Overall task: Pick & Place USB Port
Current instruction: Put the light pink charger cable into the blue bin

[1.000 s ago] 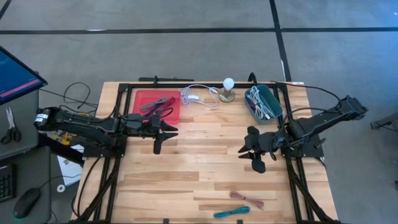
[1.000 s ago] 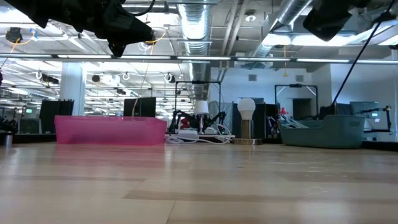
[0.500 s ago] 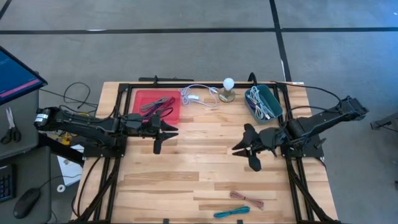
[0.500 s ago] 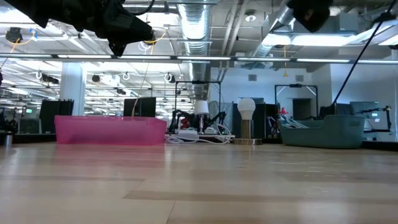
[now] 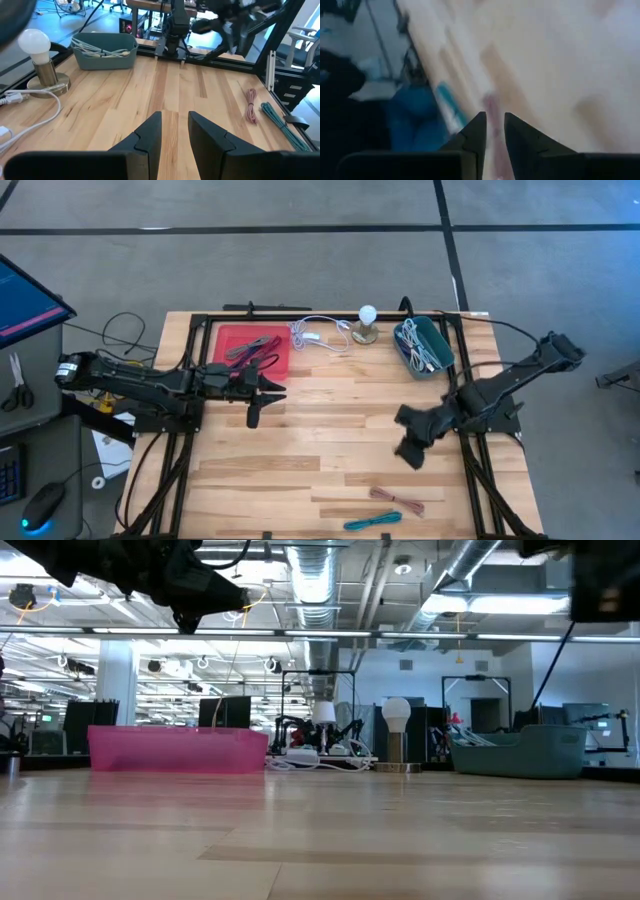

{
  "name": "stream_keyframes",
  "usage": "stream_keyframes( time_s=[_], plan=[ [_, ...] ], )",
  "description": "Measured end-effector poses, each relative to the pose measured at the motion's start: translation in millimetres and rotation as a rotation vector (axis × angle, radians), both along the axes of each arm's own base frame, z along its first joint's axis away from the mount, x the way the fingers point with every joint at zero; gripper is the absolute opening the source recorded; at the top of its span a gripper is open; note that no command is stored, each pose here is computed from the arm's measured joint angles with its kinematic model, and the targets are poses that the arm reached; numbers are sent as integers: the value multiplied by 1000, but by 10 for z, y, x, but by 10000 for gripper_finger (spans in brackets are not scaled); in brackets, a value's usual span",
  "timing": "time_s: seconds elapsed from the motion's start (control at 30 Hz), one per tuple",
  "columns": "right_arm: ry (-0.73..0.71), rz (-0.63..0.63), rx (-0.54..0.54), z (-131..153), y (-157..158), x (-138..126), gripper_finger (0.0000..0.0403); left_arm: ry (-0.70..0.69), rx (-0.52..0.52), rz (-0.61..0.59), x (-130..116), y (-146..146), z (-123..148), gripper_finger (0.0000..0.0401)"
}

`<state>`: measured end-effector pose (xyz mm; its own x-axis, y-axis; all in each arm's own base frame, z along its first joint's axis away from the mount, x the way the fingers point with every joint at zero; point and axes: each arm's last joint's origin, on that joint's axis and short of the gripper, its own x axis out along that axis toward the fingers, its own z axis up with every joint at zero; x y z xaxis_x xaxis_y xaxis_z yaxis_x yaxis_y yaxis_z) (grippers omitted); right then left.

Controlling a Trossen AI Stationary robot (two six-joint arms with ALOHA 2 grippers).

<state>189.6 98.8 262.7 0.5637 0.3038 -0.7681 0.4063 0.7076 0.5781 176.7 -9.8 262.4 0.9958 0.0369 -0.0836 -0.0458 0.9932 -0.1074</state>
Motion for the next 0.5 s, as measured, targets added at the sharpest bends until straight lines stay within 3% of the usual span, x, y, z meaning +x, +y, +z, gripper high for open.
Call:
stream_keyframes(
  time_s=[0.2,0.5],
  plan=[
    [266,-22,202,-250,323,59,59,0,0,0,0,0,0,95],
    [532,59,335,-775,900,184,59,1,0,0,0,0,-1,95]
  ],
)
